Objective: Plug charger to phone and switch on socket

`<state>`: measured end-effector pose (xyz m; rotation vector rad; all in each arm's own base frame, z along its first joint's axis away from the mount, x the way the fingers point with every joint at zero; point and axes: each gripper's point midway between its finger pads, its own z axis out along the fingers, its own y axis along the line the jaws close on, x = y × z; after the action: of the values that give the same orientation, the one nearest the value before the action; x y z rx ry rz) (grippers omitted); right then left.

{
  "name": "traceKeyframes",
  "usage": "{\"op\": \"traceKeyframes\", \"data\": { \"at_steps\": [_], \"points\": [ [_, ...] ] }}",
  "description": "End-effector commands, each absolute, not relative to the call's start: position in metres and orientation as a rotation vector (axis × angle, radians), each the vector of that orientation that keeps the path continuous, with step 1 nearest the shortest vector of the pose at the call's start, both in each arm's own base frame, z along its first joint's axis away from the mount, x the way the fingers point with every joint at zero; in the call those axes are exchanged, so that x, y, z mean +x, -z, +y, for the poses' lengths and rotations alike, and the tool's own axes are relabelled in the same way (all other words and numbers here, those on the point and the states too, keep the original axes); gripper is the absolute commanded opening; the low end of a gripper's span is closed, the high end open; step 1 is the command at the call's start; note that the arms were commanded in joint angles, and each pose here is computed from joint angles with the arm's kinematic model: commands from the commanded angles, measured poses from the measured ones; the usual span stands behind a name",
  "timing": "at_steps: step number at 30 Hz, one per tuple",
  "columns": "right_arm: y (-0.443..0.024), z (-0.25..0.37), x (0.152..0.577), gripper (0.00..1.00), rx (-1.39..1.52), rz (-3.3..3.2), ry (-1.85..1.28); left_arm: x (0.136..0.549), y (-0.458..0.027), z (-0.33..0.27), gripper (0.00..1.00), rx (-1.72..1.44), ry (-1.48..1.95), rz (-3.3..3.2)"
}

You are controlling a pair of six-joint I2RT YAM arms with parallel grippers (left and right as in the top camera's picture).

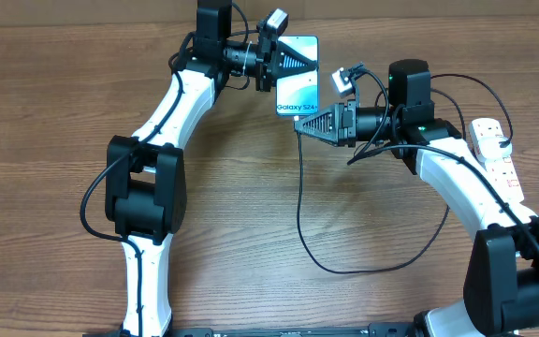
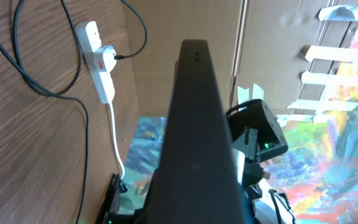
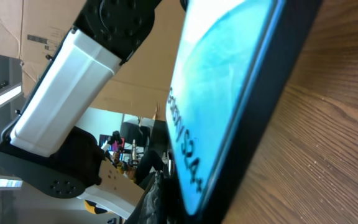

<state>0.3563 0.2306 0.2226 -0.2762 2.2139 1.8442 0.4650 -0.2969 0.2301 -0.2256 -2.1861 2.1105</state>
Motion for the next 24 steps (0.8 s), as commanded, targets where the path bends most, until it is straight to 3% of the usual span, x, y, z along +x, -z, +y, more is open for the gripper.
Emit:
{"op": "traceKeyframes", "data": {
  "at_steps": [1, 24],
  "points": [
    [-0.236, 0.227, 0.367, 0.04, -0.237, 2.191, -1.818, 0.453, -0.248, -0.3, 0.04, -0.336, -2.135, -2.157],
    [-0.225, 0.229, 0.362, 0.04, -0.156, 2.258, -1.833, 0.453, -0.248, -0.299, 0.04, -0.297, -2.117, -2.14]
  ]
}}
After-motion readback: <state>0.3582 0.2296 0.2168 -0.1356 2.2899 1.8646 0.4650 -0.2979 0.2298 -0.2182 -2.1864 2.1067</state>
